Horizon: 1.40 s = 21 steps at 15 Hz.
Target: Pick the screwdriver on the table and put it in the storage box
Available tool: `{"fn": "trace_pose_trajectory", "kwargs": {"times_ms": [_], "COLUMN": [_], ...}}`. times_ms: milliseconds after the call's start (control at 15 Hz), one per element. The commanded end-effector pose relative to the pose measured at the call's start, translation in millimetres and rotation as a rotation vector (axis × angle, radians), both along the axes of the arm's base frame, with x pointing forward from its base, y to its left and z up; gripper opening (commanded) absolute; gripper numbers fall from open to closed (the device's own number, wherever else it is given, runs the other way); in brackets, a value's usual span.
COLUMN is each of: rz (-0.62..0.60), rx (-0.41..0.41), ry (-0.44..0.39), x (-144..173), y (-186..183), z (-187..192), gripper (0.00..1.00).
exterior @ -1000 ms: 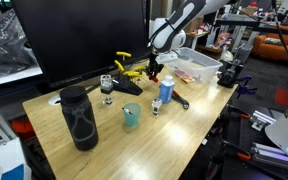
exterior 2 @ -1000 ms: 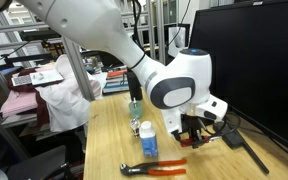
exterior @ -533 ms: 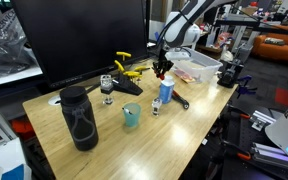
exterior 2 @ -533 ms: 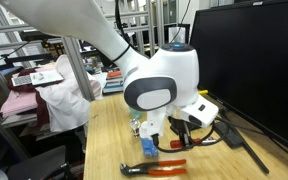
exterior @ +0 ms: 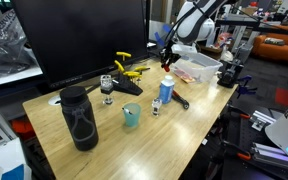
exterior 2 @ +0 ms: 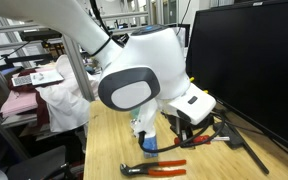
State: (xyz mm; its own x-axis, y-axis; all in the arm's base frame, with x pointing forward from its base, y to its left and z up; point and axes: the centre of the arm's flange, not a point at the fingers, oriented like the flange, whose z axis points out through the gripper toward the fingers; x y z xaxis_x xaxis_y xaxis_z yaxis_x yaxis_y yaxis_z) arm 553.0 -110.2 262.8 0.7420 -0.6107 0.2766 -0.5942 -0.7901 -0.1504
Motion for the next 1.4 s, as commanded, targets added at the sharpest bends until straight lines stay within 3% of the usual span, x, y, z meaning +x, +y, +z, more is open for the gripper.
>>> {"fn": "trace_pose_trajectory", "kwargs": {"times_ms": [0, 600, 933, 1333], "rz": [-0.114, -0.376, -0.526, -0.621], "rx": [-0.094, -0.275, -0.309, -0.353], "ry": [-0.043, -0.127, -0.176, -0.126], "x": [-19.0, -28.4, -43.8, -55.2], "y": [-0.3, -16.6, -55.9, -80.8], "z": [13.1, 26.1, 51.8, 45.9], "gripper": [0.08, 0.08, 0.08, 0.08]}}
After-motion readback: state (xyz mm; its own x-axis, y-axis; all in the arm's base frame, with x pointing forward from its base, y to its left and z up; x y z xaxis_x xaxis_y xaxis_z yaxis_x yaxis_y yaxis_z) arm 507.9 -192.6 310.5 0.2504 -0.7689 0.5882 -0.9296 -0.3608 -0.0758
